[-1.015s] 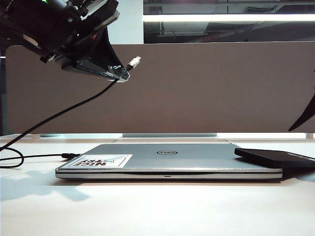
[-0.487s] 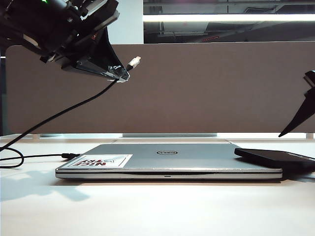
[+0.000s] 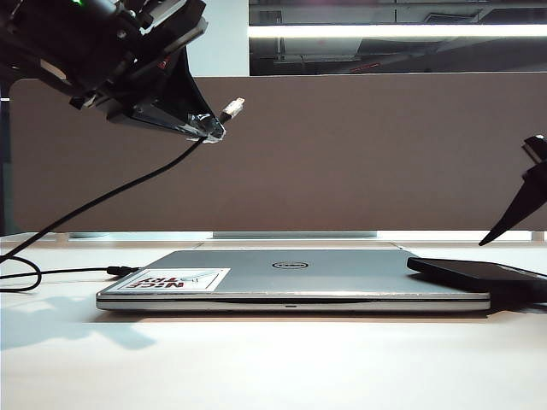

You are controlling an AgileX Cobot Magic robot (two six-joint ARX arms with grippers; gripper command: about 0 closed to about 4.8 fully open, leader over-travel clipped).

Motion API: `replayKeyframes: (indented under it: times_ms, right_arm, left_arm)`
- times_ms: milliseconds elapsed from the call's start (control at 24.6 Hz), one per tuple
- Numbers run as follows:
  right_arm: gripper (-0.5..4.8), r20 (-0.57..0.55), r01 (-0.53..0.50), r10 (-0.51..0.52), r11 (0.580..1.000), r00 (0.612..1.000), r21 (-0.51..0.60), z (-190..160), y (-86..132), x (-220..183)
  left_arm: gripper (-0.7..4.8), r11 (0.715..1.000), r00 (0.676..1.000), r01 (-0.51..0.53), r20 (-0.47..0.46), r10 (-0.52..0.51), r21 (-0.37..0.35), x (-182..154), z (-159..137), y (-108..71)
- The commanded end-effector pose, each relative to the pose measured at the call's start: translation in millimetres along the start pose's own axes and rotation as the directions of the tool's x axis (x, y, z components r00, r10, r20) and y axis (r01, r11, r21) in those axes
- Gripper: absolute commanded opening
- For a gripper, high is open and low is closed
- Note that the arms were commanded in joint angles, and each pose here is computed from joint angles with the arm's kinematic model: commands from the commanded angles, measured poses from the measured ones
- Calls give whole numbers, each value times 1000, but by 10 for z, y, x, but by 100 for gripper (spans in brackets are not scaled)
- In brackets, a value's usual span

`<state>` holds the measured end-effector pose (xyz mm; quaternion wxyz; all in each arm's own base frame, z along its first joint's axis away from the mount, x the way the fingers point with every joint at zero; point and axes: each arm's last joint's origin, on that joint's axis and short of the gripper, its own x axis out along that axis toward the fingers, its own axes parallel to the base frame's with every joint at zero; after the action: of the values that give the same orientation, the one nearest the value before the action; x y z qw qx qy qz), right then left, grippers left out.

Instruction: Pick up the charging cable and the phone, plug the charging cable into the charging port on the phone, and finally place them back on the table.

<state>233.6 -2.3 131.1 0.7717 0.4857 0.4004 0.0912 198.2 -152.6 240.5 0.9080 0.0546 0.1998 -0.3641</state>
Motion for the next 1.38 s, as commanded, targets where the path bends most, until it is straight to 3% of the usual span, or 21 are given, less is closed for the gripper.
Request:
replayKeyframes:
  times_ms: [41,650,812,1380]
  right_arm:
    - [332,20,-37,37,999,999,-24,41,37,20]
    - [331,-16,-37,37,999,999,-8,45,-85,151]
    - [309,-34,-21,21,1000,999,5,25,-132,198]
    - [310,-30,-13,13,1000,999,7,26,-141,204]
  left_arm:
    - [-7,1000,1000,1,31,-1,1,-14,48,-1]
    - [-6,1000,1000,1,31,-1,1,-14,48,-1]
    - [-6,1000,1000,1,31,-1,1,-14,48,-1]
    - [-7,1000,1000,1,30,-1,0,-14,48,-1]
